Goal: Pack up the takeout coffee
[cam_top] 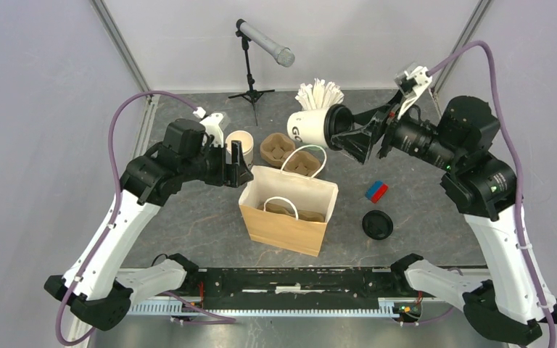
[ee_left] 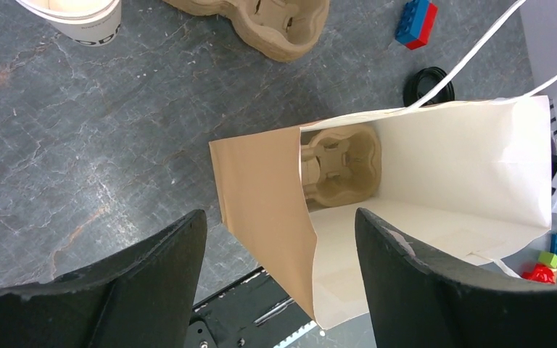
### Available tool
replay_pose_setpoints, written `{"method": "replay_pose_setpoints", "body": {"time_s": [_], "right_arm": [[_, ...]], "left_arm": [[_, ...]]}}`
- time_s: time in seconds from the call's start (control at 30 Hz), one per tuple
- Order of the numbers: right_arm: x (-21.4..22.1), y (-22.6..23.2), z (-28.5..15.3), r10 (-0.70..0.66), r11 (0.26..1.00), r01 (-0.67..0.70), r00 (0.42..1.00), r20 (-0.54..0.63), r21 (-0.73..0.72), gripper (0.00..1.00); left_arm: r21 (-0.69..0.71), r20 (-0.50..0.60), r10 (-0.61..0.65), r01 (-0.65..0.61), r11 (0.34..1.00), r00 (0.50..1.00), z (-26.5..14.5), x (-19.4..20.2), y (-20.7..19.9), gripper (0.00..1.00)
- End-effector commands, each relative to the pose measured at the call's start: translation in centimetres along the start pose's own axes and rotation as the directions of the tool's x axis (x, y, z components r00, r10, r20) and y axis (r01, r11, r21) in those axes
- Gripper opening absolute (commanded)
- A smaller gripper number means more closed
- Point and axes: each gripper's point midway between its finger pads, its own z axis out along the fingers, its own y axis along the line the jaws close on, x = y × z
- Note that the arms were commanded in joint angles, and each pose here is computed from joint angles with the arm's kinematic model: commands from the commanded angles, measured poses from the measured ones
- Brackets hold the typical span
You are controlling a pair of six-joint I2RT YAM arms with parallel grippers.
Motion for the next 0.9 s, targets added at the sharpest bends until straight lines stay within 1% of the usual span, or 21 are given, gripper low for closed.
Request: {"method": "replay_pose_setpoints", "body": {"time_s": [0.0, 0.17, 0.4, 0.67, 0.73, 0.83, 0.87], "right_arm": [[0.8, 2.9, 1.0, -0.013, 0.987, 0.015, 1.0, 0.01, -0.161, 0.64], [4.9, 5.5, 1.6, -0.002, 0.971, -0.02, 0.995, -0.095, -0.239, 0.62], [8.6, 5.7, 2.2, -0.045, 0.979, 0.0, 0.975, -0.216, -0.202, 0.61], [12.1, 5.2, 2.9, -0.135, 0.986, 0.087, 0.915, -0.381, -0.14, 0.61], [12.3, 5.0, 3.3, -0.169, 0.985, 0.136, 0.898, -0.407, -0.11, 0.6], [11.8, 4.9, 3.9, -0.22, 0.975, 0.206, 0.885, -0.41, -0.079, 0.6], [11.5, 4.4, 4.2, -0.235, 0.971, 0.234, 0.88, -0.412, -0.055, 0.6]], "left_arm": [[0.04, 0.031, -0.027, 0.026, 0.999, 0.999, -0.8, -1.2, -1.3, 0.81], [0.03, 0.024, -0.073, 0.072, 0.997, 0.997, -0.6, -1.0, -1.2, 0.79], [-0.014, -0.001, -0.122, 0.122, 0.992, 0.993, 0.2, -0.6, -0.5, 0.76], [-0.005, -0.057, -0.049, 0.049, 0.999, 0.997, 1.9, -0.1, -0.3, 0.71], [0.014, -0.067, -0.041, 0.042, 0.999, 0.997, 2.4, 0.1, -0.5, 0.65], [0.058, -0.067, -0.035, 0.039, 0.998, 0.997, 3.2, 0.3, -1.1, 0.47], [0.074, -0.063, -0.034, 0.038, 0.997, 0.997, 3.4, 0.2, -1.3, 0.39]]}}
